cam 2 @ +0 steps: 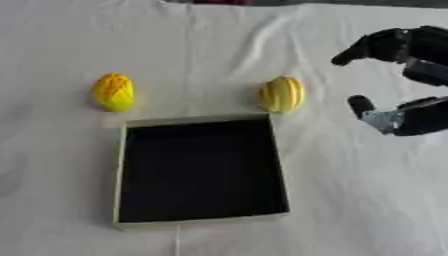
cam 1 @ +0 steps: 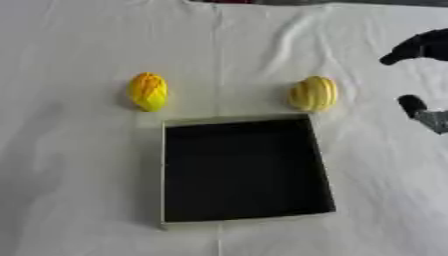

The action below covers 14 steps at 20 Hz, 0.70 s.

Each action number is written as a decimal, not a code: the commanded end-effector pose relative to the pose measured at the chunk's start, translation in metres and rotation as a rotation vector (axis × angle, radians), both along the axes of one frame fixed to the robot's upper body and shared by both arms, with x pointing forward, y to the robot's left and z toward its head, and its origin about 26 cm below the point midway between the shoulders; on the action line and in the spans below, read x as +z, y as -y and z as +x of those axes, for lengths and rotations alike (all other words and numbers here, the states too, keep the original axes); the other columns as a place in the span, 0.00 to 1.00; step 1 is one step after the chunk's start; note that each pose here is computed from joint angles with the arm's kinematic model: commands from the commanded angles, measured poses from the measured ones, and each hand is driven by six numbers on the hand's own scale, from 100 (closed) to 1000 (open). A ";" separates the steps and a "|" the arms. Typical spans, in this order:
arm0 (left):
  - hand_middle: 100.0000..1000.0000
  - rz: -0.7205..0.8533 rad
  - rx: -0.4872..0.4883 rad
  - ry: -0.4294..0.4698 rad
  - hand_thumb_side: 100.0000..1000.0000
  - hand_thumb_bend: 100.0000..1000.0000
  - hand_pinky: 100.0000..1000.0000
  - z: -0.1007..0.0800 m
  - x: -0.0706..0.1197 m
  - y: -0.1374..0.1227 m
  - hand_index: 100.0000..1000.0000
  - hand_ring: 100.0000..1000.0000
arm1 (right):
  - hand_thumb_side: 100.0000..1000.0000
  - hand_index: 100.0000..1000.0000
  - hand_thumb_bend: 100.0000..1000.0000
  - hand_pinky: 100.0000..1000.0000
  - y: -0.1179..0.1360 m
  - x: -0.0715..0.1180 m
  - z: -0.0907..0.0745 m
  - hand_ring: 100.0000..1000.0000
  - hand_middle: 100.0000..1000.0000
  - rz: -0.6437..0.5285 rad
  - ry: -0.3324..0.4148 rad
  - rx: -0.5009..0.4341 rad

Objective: Pick up objects on the table and place them in the box.

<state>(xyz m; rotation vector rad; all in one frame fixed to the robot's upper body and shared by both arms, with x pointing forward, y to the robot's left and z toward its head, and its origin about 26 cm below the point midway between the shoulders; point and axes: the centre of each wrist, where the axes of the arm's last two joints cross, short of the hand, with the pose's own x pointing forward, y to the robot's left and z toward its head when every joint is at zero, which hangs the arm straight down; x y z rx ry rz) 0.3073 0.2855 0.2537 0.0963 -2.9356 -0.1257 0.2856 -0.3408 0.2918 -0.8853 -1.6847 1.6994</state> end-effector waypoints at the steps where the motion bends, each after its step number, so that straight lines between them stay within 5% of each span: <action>1: 0.73 0.020 -0.018 0.034 0.57 0.00 0.83 -0.003 0.010 0.001 0.84 0.79 | 0.33 0.88 0.00 0.88 0.002 0.005 0.007 0.88 0.75 -0.009 0.002 -0.024; 6: 0.73 0.025 -0.034 0.030 0.57 0.00 0.83 -0.002 0.010 0.004 0.84 0.79 | 0.35 0.88 0.00 0.89 0.004 -0.001 0.029 0.88 0.74 0.000 -0.011 -0.050; 10: 0.73 0.022 -0.045 0.028 0.57 0.00 0.83 -0.002 0.010 0.005 0.84 0.79 | 0.22 0.89 0.00 0.91 0.003 -0.005 0.046 0.90 0.74 0.004 -0.037 -0.053; 14: 0.72 0.020 -0.058 0.024 0.57 0.00 0.83 -0.002 0.010 0.008 0.84 0.79 | 0.19 0.89 0.00 0.92 0.003 -0.007 0.061 0.91 0.75 -0.016 -0.058 -0.058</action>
